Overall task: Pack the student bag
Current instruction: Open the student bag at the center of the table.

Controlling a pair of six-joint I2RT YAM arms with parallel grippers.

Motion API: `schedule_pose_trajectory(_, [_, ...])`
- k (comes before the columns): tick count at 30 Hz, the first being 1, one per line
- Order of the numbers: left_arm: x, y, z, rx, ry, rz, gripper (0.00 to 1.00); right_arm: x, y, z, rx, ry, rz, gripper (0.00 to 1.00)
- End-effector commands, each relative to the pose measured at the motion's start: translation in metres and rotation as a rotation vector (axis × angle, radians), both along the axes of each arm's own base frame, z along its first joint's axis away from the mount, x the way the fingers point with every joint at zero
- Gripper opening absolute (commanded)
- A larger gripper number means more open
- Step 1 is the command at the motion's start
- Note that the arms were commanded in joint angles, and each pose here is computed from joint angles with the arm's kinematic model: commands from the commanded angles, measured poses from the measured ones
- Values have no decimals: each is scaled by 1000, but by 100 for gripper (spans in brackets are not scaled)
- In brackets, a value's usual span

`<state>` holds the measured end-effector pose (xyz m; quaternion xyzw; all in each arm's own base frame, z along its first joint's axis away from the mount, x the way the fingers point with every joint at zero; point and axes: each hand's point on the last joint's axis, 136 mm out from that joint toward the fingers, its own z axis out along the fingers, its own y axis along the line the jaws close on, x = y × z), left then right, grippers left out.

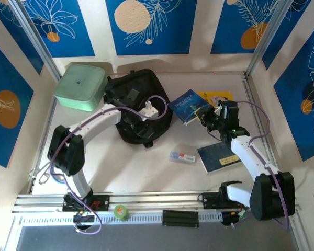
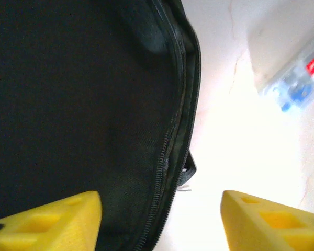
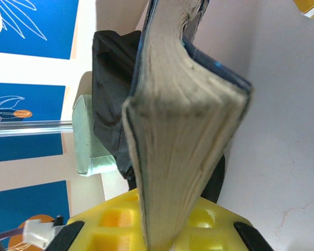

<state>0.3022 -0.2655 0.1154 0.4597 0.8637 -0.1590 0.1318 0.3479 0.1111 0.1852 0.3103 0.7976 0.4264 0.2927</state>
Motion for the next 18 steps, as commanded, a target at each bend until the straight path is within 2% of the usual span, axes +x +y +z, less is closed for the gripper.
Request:
schedule_pose_trajectory(1, [-6,1,-5,50,24,-84,55,0,0,18,-2,-67,5,2])
schedule_pose_trajectory(12, [9,-10,-26,108,-14,-113,46,0,0,15,6,-54,-3,2])
schedule_pose_trajectory(18, [5,-12,-38,129,17,-141,53,-1,-1,14,6,-49,-5,2])
